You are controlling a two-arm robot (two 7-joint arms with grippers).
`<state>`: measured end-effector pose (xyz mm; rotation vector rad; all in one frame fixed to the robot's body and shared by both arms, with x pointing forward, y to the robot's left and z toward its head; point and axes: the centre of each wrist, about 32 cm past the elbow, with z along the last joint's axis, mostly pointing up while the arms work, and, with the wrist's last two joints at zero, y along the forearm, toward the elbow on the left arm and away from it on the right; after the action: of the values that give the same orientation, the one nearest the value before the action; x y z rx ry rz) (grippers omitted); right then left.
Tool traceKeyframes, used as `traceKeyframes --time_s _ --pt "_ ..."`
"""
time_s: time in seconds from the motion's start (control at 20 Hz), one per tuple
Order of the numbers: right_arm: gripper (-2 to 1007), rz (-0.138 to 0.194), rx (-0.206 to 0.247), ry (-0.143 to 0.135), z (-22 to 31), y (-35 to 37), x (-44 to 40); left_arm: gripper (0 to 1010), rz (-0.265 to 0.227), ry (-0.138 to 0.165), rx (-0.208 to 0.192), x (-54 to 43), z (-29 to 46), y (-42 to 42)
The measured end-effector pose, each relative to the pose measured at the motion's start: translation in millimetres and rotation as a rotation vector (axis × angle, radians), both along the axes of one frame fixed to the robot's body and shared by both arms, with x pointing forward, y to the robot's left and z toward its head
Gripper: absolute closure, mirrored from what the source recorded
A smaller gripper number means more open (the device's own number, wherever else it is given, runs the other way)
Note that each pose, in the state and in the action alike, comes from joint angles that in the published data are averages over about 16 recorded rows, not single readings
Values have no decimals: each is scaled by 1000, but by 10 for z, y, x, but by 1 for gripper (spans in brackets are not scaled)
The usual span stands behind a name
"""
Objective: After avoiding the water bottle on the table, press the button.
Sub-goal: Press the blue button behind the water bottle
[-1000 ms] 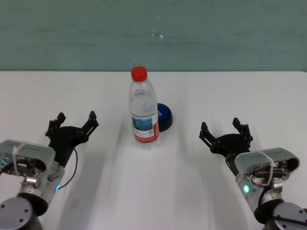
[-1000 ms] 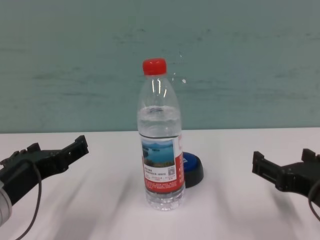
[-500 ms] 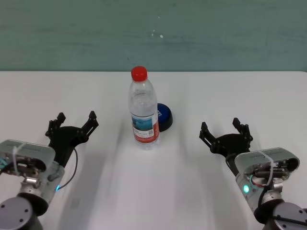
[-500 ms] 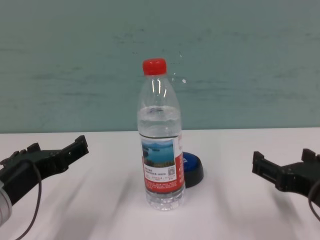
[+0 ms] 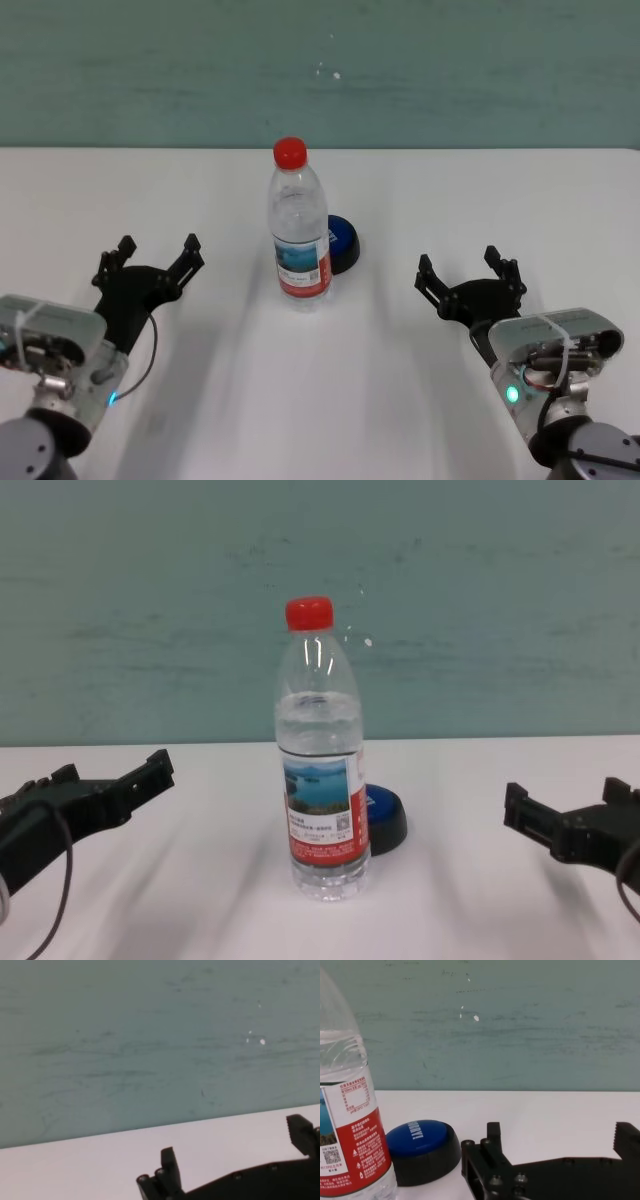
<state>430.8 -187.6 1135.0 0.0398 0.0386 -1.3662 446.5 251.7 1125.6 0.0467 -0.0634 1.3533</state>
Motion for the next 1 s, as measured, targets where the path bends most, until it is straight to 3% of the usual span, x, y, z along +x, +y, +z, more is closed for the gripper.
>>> traceKeyframes --time_s 0.5,1.0 --pt "1 0 0 0 0 0 0 0 -30 -12 -2 -168 36 63" --pt "1 0 0 0 0 0 0 0 -59 -24 -7 -396 86 99"
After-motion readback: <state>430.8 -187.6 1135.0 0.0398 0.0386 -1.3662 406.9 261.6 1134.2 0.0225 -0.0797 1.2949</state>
